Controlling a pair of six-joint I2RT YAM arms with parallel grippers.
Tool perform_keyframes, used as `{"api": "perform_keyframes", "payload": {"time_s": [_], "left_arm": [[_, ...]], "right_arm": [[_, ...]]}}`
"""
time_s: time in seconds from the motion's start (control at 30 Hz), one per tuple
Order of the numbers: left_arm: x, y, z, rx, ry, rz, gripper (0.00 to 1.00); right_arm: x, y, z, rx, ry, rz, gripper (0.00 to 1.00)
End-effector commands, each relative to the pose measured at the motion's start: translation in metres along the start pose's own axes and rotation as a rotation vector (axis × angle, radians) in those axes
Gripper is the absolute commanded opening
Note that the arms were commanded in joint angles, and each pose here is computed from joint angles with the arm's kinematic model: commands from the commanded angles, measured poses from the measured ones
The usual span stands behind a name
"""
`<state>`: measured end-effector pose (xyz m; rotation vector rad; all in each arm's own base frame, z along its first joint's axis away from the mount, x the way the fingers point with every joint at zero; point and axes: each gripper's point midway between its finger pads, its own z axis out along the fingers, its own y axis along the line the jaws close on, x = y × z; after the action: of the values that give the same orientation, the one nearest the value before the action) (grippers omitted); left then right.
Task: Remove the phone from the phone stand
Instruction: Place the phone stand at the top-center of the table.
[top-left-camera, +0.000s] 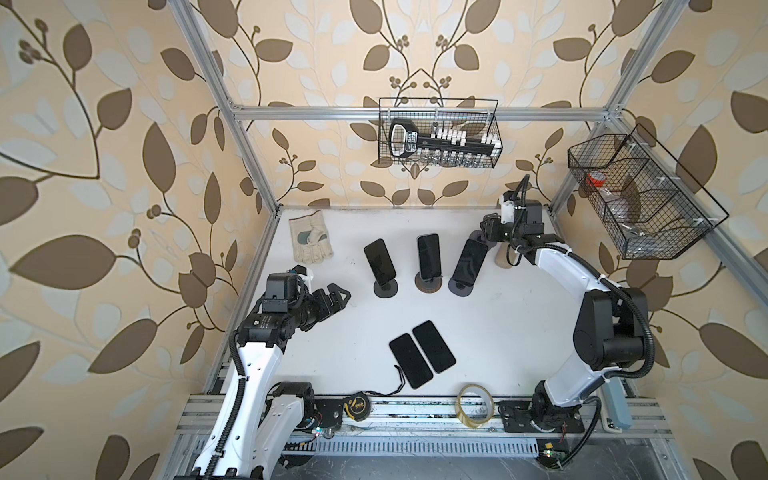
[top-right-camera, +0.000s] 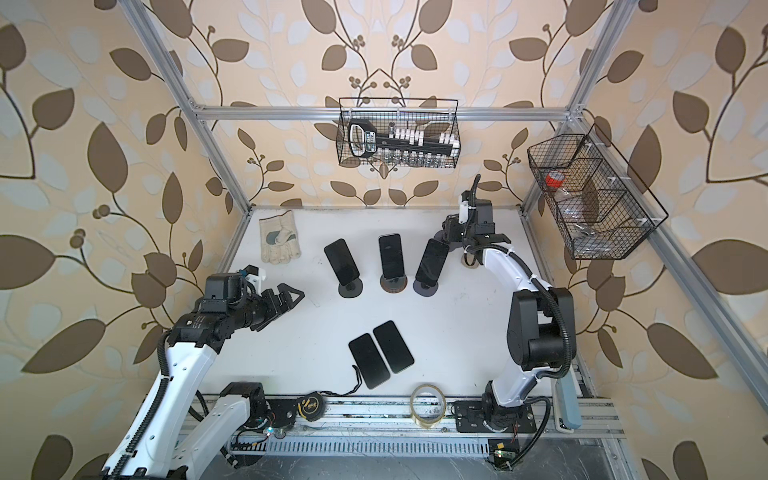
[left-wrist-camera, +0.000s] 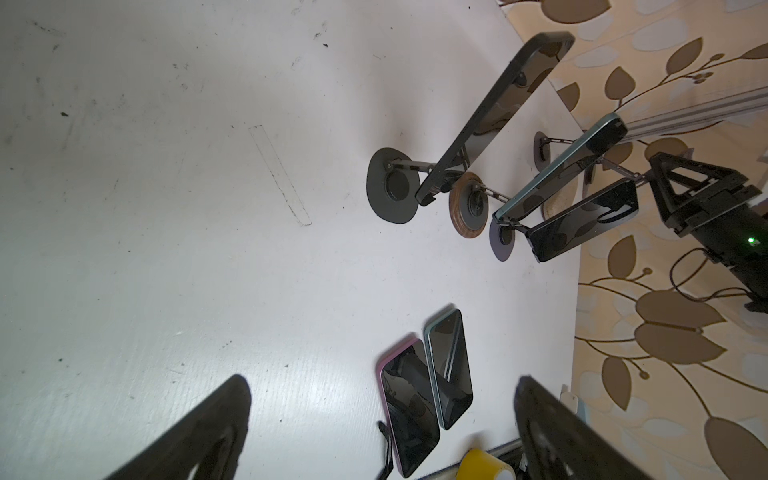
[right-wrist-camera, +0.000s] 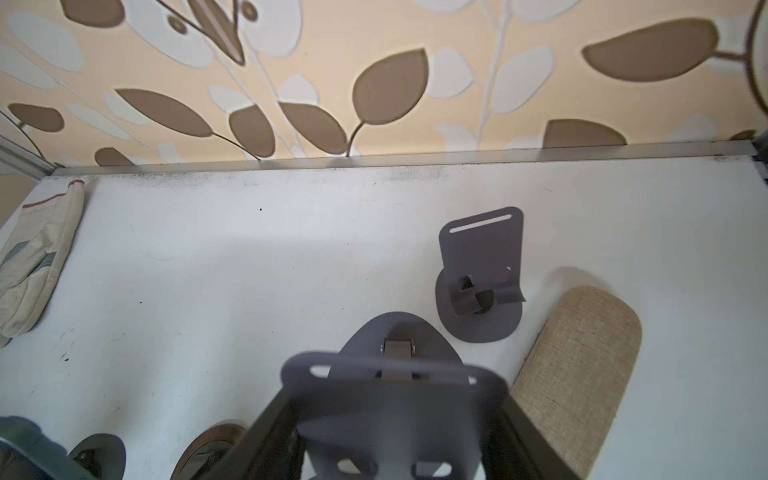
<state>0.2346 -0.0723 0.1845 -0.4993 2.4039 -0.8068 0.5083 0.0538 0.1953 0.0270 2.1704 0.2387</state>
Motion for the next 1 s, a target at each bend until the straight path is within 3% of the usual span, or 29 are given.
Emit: {"api": "perform_keyframes", "payload": {"time_s": [0.0,0.23,0.97], "left_arm": [[-0.002,0.000,0.001,-0.005,-0.011,0.014,0.99],[-0.002,0.003,0.002,-0.021,-0.011,0.005,0.99],[-0.001,0.010,0.008,-0.054,0.012,-0.016,0.99]], "right_arm": [[-0.026,0.021,0.005,-0.064,-0.046,-0.078,0.50],[-0.022,0.029,0.032,-0.057,0.012,-0.175,0.50],[0.016,0.022,0.107,-0.028,0.171,-0.291,0.49]]}}
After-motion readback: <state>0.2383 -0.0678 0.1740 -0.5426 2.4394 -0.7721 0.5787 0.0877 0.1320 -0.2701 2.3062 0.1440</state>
